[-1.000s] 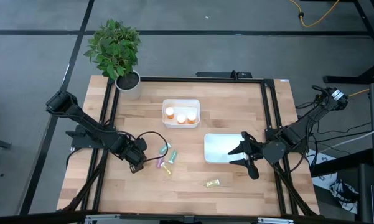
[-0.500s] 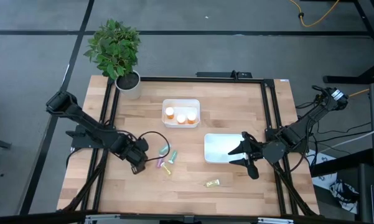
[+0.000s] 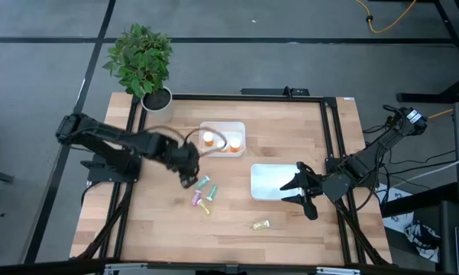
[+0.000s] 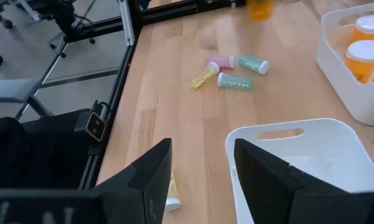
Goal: Pick and place medicine bottles into bin by pill shape (circle, oval)
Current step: Put the large orange pill bottle into the top white bin
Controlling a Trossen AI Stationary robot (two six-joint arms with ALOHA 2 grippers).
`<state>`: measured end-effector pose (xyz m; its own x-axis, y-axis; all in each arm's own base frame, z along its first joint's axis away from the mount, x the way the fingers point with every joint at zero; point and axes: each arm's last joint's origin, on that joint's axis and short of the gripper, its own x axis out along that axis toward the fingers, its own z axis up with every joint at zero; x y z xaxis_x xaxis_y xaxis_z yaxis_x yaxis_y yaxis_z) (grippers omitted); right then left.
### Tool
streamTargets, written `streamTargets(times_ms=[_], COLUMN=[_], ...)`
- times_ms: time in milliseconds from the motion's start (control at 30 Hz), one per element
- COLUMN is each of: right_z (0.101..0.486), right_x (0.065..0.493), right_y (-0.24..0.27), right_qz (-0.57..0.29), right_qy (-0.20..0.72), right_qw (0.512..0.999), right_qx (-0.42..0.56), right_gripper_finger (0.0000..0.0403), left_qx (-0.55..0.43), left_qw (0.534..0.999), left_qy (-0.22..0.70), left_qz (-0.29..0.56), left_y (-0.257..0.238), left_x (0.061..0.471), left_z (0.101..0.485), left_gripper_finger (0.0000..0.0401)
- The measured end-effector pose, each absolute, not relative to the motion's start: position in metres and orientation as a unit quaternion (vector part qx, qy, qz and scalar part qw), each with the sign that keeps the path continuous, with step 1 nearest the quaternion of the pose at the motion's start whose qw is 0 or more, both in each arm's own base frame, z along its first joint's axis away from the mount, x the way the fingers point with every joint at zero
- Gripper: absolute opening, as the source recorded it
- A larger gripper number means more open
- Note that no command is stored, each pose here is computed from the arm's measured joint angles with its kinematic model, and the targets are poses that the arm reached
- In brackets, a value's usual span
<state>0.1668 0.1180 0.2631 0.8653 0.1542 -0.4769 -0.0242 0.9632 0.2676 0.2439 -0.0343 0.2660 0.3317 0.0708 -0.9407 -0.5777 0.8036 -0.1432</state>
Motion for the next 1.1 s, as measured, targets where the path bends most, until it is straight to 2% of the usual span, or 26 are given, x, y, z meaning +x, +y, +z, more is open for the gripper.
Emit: streamTargets(times_ms=[333,500,733,1100], right_z=[0.262,0.259,0.257,0.257], right_x=[0.166,0.165,0.164,0.164], right_y=[0.119,0.117,0.117,0.117], right_qz=[0.070,0.063,0.060,0.060], right_qy=[0.264,0.280,0.289,0.289], right_qw=[0.956,0.953,0.951,0.951], right_qx=[0.105,0.094,0.088,0.088], right_gripper_finger=[0.0176,0.0176,0.0176,0.0176], left_qx=[-0.191,-0.191,-0.194,-0.194], left_qw=[0.816,0.814,0.794,0.760], left_qy=[0.504,0.502,0.522,0.560], left_qz=[0.210,0.222,0.245,0.266], left_y=[0.036,0.070,0.109,0.130], left_x=[0.302,0.337,0.369,0.377], left_z=[0.300,0.304,0.283,0.249], left_gripper_finger=[0.0198,0.0198,0.0198,0.0198])
